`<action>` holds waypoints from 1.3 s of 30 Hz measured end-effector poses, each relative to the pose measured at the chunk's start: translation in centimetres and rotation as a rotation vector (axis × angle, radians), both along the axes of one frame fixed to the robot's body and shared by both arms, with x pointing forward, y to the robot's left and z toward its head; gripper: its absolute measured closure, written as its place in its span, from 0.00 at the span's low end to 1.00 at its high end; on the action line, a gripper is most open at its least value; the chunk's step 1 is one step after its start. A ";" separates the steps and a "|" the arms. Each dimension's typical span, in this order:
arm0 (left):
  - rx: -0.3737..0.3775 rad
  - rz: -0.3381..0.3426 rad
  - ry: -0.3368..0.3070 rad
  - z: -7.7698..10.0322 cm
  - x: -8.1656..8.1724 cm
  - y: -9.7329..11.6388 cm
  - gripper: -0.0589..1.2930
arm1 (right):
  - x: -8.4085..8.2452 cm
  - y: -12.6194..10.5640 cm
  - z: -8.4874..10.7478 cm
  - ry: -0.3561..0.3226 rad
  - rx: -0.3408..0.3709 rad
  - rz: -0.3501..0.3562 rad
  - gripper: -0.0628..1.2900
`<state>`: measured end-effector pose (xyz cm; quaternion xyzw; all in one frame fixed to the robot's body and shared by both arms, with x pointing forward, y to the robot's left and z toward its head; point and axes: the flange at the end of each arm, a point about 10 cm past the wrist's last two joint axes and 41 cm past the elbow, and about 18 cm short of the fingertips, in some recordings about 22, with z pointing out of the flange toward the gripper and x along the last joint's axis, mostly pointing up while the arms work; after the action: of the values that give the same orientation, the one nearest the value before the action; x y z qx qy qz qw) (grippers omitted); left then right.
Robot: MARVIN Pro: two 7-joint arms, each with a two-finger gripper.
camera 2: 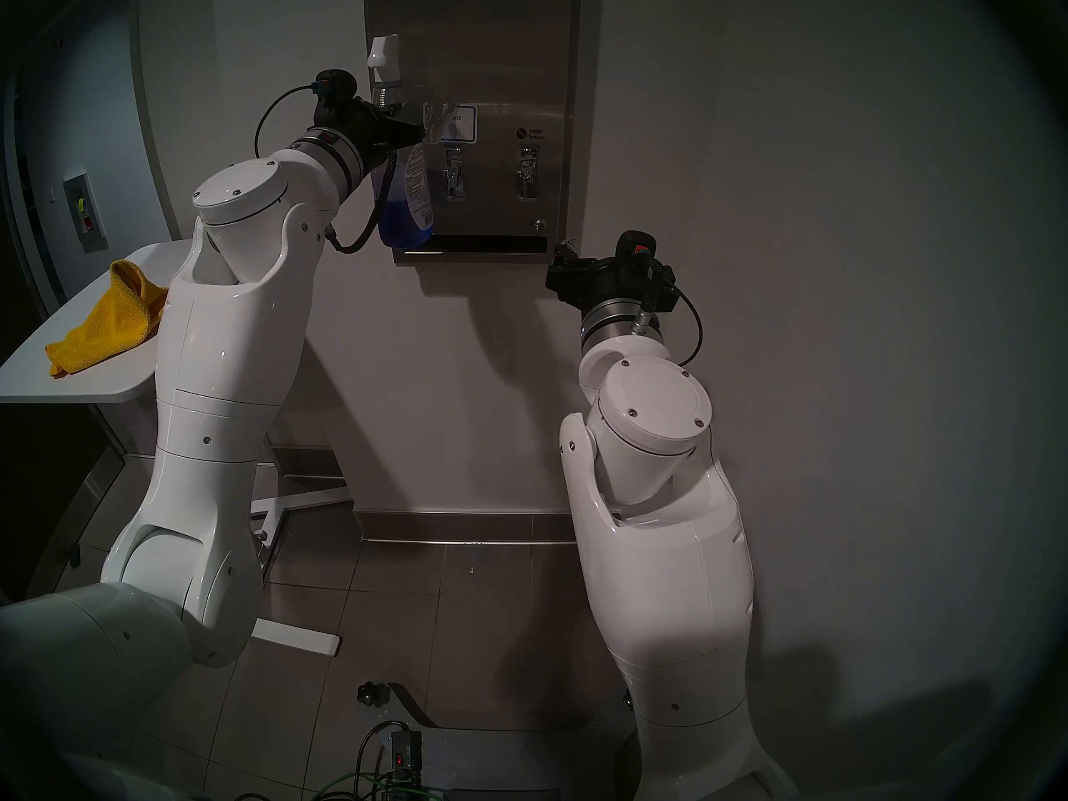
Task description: Pick up the cleaner bottle and spray the cleaner onto the surface
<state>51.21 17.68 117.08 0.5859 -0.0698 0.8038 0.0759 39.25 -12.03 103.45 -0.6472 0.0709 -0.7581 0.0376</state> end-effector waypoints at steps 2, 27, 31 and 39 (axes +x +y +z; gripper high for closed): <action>0.001 -0.002 -0.007 0.1 0.0 0.0 0.70 | 0.0 0.0 0.0 0.000 0.000 0.000 0.06; 0.006 -0.014 -0.051 0.6 0.0 0.3 0.70 | 0.0 0.0 0.0 0.000 0.000 0.000 0.06; 0.007 -0.015 -0.054 0.7 0.0 0.3 0.70 | 0.0 0.0 0.0 0.000 0.000 0.000 0.06; 0.007 -0.016 -0.058 0.7 0.0 0.3 0.70 | 0.0 0.0 0.0 0.000 0.000 0.000 0.06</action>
<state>51.22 18.01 117.77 0.5620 -0.0794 0.8196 0.0782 39.25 -12.03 103.46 -0.6470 0.0709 -0.7582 0.0377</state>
